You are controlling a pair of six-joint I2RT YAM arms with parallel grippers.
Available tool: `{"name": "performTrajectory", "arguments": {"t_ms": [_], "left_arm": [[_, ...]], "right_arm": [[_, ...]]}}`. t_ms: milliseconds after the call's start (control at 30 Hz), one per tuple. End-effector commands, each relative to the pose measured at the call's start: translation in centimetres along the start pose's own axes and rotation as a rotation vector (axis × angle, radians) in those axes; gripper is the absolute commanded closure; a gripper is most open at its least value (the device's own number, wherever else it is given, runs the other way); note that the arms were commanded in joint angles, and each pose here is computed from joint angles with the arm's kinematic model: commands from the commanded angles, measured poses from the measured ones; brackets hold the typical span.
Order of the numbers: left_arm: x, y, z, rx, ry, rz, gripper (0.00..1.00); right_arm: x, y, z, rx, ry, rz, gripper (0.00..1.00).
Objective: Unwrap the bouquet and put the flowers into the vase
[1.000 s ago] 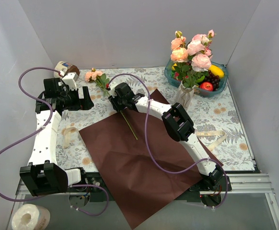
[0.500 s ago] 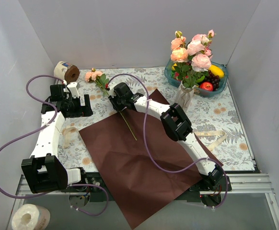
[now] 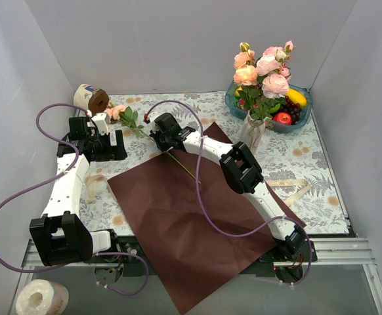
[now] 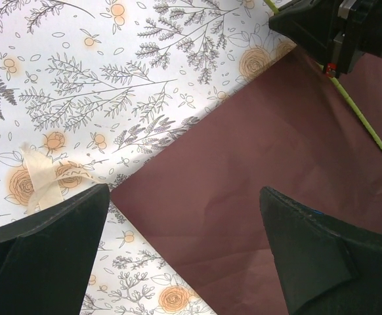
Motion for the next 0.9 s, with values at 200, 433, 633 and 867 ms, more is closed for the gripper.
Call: {"name": "performTrajectory", "arguments": {"t_ms": [200, 433, 633, 867], "left_arm": [[-1.8, 3.4, -1.9, 0.079, -0.074, -0.091, 0.02], [-2.4, 5.6, -2.3, 0.068, -0.101, -0.115, 0.02], [-2.2, 6.1, -2.5, 0.072, -0.103, -0.122, 0.02], [-2.7, 6.1, -2.8, 0.095, -0.106, -0.122, 0.02]], "right_arm": [[-19.8, 15.8, 0.7, 0.038, 0.014, -0.494, 0.99], [-27.8, 31.2, 0.7, 0.088, 0.082, -0.836, 0.99], [-28.1, 44.5, -0.1, 0.206, 0.158, -1.174, 0.99], [-23.6, 57.0, -4.9, 0.558, 0.220, -1.532, 0.99]]}}
Point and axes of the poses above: each gripper's point midway between its finger pads, its own y axis back along the fingers, its own z axis along the line the jaws close on, x = y × z, the point moved 2 cm from there along y, back along the fingers, and after that the axes turned 1 degree about -y, right-handed, at the moved point
